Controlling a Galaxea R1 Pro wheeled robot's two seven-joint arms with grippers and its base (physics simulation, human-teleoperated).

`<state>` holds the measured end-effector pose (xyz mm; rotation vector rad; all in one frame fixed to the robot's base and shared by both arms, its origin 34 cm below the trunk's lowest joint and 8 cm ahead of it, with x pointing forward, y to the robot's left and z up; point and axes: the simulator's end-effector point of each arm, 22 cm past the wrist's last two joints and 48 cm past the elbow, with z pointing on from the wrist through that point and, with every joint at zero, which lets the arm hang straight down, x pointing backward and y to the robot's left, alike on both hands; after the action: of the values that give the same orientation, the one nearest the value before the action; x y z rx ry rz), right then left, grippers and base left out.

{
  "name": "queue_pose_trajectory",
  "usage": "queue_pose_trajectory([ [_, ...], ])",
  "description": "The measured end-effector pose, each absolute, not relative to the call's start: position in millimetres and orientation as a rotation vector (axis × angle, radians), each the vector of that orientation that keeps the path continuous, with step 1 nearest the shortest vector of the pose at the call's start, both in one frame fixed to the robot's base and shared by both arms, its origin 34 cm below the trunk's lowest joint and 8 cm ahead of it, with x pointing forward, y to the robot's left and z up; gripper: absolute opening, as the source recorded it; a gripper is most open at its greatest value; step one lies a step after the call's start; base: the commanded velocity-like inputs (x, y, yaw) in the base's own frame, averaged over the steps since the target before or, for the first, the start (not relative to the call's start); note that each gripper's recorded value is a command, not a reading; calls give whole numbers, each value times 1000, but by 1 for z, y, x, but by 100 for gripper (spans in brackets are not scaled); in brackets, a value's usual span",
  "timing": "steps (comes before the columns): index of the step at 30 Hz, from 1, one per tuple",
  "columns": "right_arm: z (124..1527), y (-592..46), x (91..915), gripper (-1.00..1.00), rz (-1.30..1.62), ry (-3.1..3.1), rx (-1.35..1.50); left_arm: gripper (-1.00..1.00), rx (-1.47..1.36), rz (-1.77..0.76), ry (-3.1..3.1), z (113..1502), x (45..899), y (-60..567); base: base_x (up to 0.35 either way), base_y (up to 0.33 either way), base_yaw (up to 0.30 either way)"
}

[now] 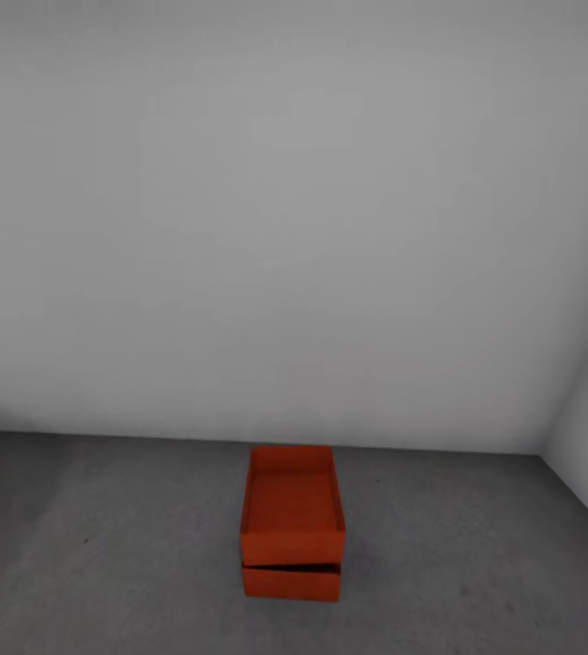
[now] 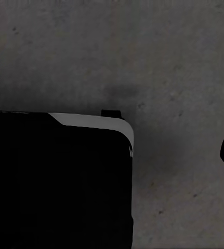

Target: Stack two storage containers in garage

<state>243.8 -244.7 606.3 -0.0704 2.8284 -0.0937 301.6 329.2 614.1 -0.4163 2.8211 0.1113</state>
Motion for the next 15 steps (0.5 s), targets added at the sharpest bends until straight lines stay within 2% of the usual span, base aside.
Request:
queue_pose_trajectory([
  [15, 609, -245, 252, 100, -95, 2806, -69, 100, -415, 106, 2798, 618, 310, 329, 0, 0, 0],
])
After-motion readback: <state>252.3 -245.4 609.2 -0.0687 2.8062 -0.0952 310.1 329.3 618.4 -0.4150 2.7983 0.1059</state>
